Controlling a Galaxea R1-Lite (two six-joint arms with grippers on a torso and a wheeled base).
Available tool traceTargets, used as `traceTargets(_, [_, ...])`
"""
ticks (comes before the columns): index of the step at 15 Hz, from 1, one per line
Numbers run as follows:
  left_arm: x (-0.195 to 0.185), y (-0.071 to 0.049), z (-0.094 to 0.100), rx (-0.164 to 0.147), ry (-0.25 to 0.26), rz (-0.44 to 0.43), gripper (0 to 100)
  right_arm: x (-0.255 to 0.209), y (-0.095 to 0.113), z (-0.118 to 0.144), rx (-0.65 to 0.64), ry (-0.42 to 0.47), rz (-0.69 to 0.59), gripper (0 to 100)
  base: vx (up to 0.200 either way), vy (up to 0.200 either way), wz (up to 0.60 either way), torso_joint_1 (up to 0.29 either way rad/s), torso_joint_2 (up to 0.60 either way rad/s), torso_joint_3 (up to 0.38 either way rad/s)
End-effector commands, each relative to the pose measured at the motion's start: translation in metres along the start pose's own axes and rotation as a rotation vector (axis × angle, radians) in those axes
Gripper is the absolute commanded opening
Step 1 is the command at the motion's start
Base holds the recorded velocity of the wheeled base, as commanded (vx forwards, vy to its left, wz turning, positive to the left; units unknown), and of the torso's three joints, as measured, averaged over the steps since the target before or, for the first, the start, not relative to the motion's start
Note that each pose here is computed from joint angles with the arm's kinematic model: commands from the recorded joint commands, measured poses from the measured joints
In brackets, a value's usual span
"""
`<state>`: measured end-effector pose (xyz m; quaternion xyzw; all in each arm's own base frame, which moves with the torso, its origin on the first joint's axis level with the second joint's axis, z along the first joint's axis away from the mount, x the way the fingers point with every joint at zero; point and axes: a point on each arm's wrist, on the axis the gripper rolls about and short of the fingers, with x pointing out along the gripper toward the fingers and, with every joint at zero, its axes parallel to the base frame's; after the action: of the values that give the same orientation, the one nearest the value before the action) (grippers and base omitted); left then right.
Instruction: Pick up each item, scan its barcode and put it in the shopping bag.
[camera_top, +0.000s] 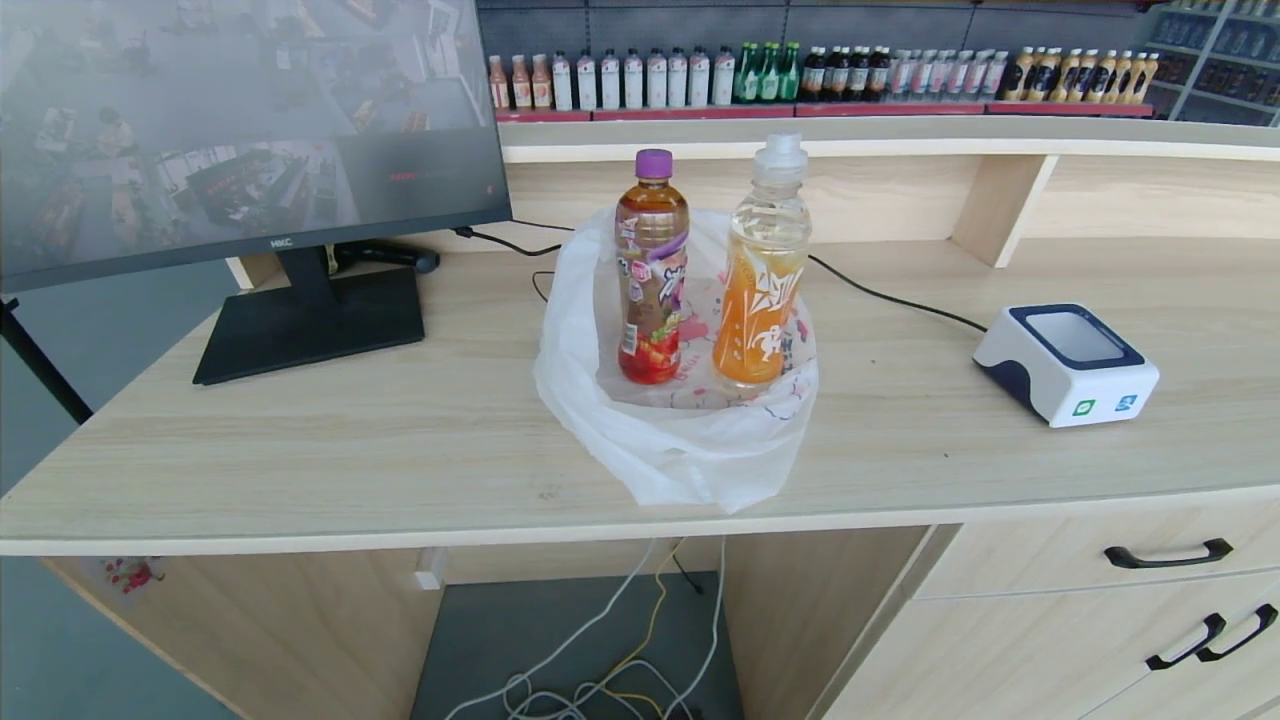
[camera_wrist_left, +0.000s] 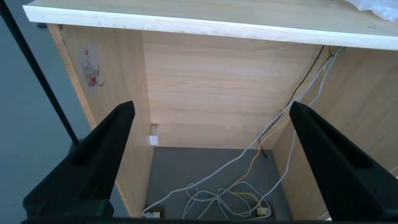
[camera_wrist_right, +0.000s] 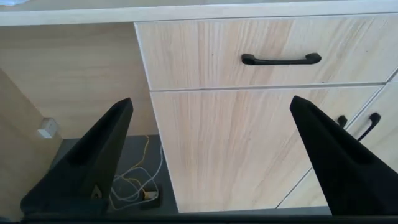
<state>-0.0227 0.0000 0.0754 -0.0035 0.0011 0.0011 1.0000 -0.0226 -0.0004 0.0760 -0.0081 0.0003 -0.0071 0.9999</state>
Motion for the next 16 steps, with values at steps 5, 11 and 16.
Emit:
traceTargets(5, [0.0000, 0.0000, -0.0001, -0.002, 0.001, 0.001, 100, -0.0002, 0.0000, -0.0002, -0.001, -0.004, 0.000, 100, 0.000, -0.080, 0.00, 0.001, 0.00, 0.002])
traceTargets(11, [0.0000, 0.0000, -0.0001, -0.008, 0.001, 0.001, 100, -0.0002, 0.0000, -0.0002, -0.001, -0.003, -0.001, 100, 0.000, -0.200, 0.00, 0.004, 0.00, 0.006])
traceTargets(16, [0.0000, 0.0000, -0.0001, -0.014, 0.001, 0.001, 100, -0.0002, 0.0000, -0.0002, -0.001, -0.004, 0.000, 100, 0.000, -0.200, 0.00, 0.005, 0.00, 0.002])
